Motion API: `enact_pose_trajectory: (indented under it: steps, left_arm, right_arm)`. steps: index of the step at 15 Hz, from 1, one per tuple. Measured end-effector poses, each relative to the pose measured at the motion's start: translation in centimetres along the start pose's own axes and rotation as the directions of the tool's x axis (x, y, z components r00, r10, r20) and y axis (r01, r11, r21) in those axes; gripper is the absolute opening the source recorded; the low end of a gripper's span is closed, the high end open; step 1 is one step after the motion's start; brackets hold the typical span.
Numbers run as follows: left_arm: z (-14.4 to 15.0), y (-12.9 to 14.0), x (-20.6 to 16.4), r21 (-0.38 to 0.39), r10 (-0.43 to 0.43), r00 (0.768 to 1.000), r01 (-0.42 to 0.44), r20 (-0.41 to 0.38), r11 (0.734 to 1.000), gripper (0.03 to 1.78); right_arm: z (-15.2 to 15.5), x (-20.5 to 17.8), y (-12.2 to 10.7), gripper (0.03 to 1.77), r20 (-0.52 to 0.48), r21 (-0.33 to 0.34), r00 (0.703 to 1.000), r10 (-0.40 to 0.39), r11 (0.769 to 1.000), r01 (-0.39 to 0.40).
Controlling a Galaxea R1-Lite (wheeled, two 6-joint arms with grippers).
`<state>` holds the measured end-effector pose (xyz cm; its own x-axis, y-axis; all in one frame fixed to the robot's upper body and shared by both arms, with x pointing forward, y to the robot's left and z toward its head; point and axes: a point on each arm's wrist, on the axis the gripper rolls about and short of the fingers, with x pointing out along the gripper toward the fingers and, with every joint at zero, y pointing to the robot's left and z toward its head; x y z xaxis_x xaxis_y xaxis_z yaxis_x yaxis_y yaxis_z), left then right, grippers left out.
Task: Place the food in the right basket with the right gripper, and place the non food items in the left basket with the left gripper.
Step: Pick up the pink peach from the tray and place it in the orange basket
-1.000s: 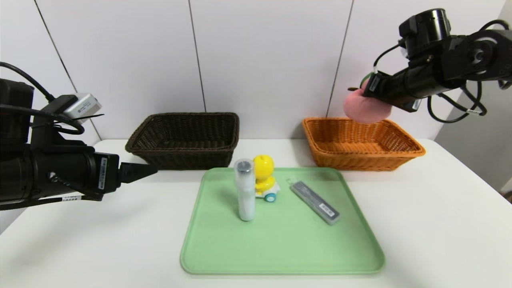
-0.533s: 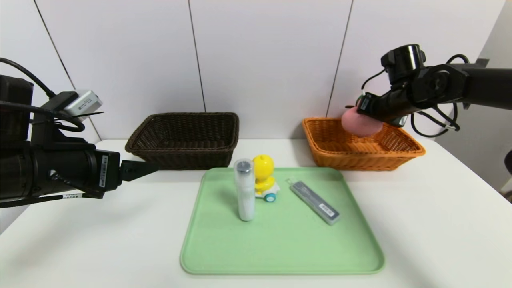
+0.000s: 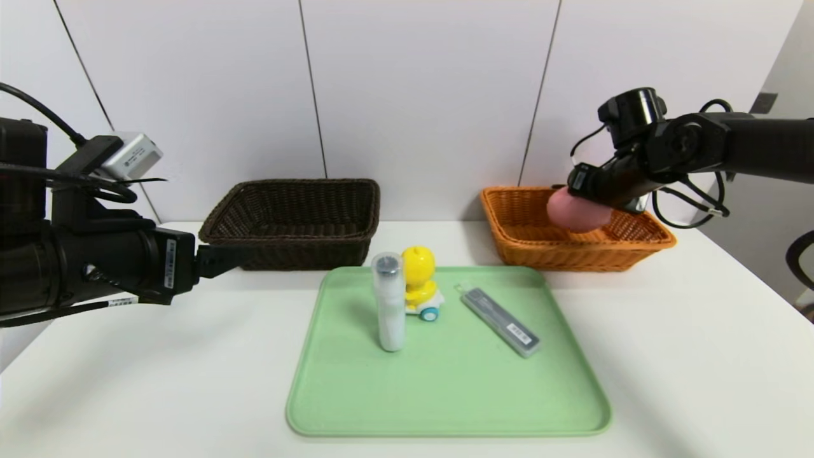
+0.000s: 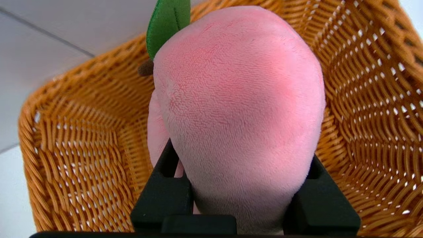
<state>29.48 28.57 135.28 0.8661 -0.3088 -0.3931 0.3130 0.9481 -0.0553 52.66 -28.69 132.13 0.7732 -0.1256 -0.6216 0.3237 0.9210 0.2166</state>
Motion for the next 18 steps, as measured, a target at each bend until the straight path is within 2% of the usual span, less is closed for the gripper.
enact_pose_trajectory:
  steps: [5, 6, 9, 12, 18]
  left_arm:
    - [-0.26, 0.01, 0.22, 0.003, -0.007, 1.000, 0.007, -0.002, 1.000, 1.69]
    - [-0.27, 0.02, 0.27, 0.003, -0.007, 1.000, 0.007, -0.003, 1.000, 1.69]
    - [-0.31, 0.03, 0.33, 0.002, -0.005, 1.000, 0.005, -0.007, 1.000, 1.69]
    - [-0.32, 0.04, 0.34, 0.000, -0.002, 1.000, 0.002, -0.008, 1.000, 1.69]
    - [-0.41, 0.00, 0.20, 0.001, 0.007, 1.000, -0.007, -0.024, 1.000, 1.69]
  right_arm:
    - [-0.16, 0.02, -0.08, 0.68, -0.021, 0.008, 1.000, 0.005, 1.000, -0.005]
    - [-0.13, -0.01, -0.12, 0.73, -0.022, 0.010, 1.000, 0.008, 1.000, -0.008]
    - [0.00, -0.10, -0.13, 1.05, -0.018, 0.013, 1.000, 0.017, 1.000, -0.017]
    - [0.16, -0.12, -0.36, 1.27, -0.015, 0.016, 1.000, 0.013, 1.000, -0.013]
    - [0.37, -0.27, -0.64, 1.51, -0.011, 0.021, 1.000, 0.009, 1.000, -0.009]
